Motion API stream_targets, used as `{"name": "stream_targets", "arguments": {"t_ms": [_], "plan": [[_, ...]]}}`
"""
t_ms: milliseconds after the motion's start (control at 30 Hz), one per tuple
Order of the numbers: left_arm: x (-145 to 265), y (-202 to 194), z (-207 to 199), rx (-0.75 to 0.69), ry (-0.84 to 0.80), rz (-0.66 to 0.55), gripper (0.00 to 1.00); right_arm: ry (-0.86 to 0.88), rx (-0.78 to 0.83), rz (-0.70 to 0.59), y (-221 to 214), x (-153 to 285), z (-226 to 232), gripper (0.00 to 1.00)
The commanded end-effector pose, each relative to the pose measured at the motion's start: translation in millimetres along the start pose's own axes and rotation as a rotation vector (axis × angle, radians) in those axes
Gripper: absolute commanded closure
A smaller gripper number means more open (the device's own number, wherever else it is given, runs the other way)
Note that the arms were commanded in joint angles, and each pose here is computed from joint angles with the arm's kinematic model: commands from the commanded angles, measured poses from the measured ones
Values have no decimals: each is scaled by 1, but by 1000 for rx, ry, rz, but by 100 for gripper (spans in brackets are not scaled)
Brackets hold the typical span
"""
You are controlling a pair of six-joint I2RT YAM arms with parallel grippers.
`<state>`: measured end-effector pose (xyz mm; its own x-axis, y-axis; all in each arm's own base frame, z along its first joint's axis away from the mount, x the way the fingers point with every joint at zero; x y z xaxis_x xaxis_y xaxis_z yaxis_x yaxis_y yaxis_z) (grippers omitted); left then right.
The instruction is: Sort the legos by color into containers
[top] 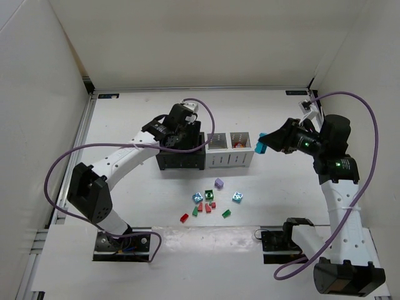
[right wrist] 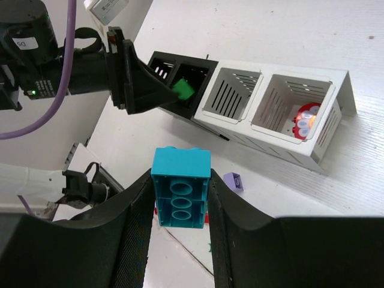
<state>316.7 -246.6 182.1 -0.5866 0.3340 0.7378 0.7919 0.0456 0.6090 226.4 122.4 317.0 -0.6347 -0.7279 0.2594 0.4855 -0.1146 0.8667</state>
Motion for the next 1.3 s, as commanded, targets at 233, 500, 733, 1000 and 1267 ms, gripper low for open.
{"name": "stream_targets", "arguments": {"t_ms": [233,500,733,1000,1267], "plan": [[51,24,-12,-4,-61,-99,11,-52,59,-25,13,3,-2,100],[124,37,12,87,-16,-262,0,9,157,79,7,-37,16,100],[180,-16,98,355,228,-354,0,165,369,182,7,-129,77,100],[223,-88,145,514,320,-316,0,293,483,227,2,-238,123,100],[237,-109,162,539,312,-356,0,305,553,265,-26,-306,150,100]]}}
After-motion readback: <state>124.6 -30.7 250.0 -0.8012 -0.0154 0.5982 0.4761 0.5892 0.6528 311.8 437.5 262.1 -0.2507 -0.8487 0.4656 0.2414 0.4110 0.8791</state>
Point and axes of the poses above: each gripper's point midway between its finger pads, its own x axis back along the fingers, its own z axis along the line the jaws close on, y = z × x, the point moved 2 cm from there along x, back along the fingers, and after that the axes turned 12 degrees about x, right-handed, at the moved point
